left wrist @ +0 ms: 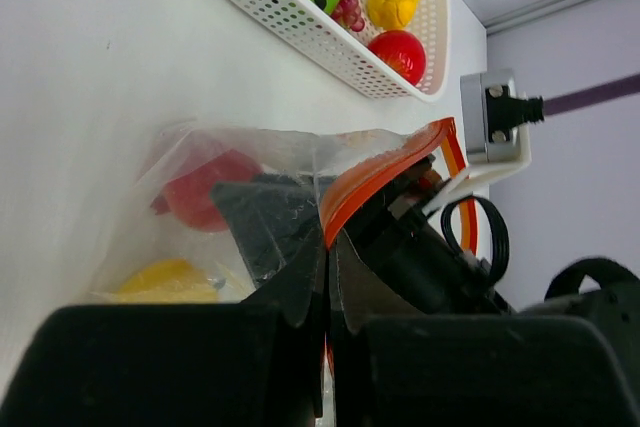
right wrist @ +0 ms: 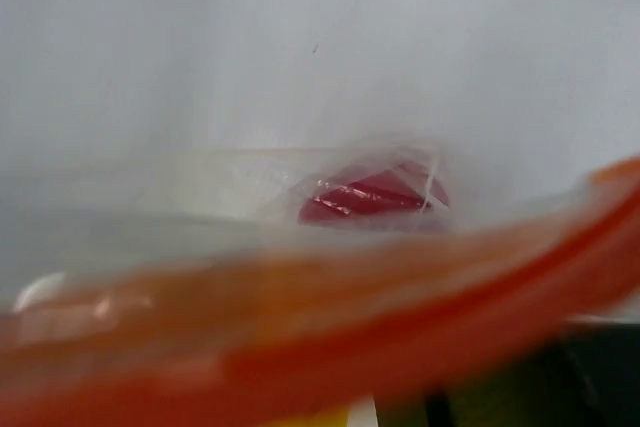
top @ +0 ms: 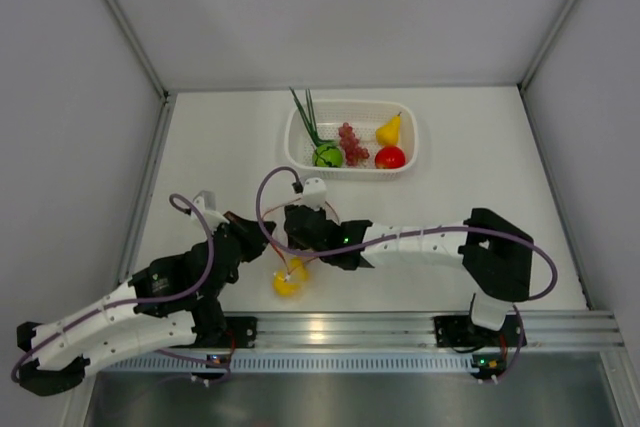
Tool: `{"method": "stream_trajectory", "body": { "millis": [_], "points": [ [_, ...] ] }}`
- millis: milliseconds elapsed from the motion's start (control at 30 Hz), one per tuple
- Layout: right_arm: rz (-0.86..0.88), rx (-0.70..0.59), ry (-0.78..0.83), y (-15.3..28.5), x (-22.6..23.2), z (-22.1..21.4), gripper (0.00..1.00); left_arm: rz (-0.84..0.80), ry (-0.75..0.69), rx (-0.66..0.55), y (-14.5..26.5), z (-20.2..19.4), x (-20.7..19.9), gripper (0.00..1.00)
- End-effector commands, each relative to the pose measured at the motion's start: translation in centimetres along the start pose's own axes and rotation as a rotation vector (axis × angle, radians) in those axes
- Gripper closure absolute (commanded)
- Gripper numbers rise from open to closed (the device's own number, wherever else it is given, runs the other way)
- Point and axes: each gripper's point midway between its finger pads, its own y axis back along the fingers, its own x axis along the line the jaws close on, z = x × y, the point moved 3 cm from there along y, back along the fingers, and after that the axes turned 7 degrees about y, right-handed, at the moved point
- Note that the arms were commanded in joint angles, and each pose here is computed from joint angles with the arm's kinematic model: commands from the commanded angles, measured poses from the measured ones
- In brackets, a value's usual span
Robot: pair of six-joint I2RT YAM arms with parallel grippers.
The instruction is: Open the zip-top bag and remove the fake food
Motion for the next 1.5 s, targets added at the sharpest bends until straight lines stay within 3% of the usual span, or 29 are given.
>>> {"method": "stream_trajectory", "body": {
  "millis": [0,300,467,700,900,1000,1033,1100,1467],
  "points": [
    [-0.046,-0.033,0.003,-1.8,-1.8,1.5,0.55,-0.022,-0.007,0.014,0.0,-0.2,-0.5,1.0],
    [-0.082,0.045,0.094,-4.3,-3.0,0.7,0.49,-0.023,-0.044,0.022,0.1,-0.3,-0.3,1.0],
    [-0.048,0.09,0.12,-5.3,-2.4,-0.2,0.29,-0.021,-0.053,0.026,0.0,-0.4,-0.2,1.0],
    [-0.034,0.15,0.139,-7.4,-2.1,-1.4,0.18,-0.021,-0.075,0.037,0.0,-0.7,0.1,1.0],
    [-0.038,0.172,0.141,-8.8,-2.6,-1.8,0.17,-0.024,-0.093,0.038,0.1,-0.6,0.3,1.0],
    [-0.034,0.158,0.136,-8.6,-2.6,-1.3,0.27,-0.028,-0.093,0.034,0.2,-0.5,0.2,1.0],
    [-0.028,0.148,0.131,-8.2,-2.7,-1.0,0.34,-0.027,-0.096,0.032,0.1,-0.5,0.3,1.0],
    [-0.016,0.129,0.13,-7.5,-2.5,-0.3,0.37,-0.025,-0.101,0.03,0.1,-0.4,0.4,1.0],
    [0.039,0.044,0.183,-0.7,-0.9,3.8,0.37,-0.031,-0.17,0.024,0.2,0.0,-1.0,1.0]
  ]
}}
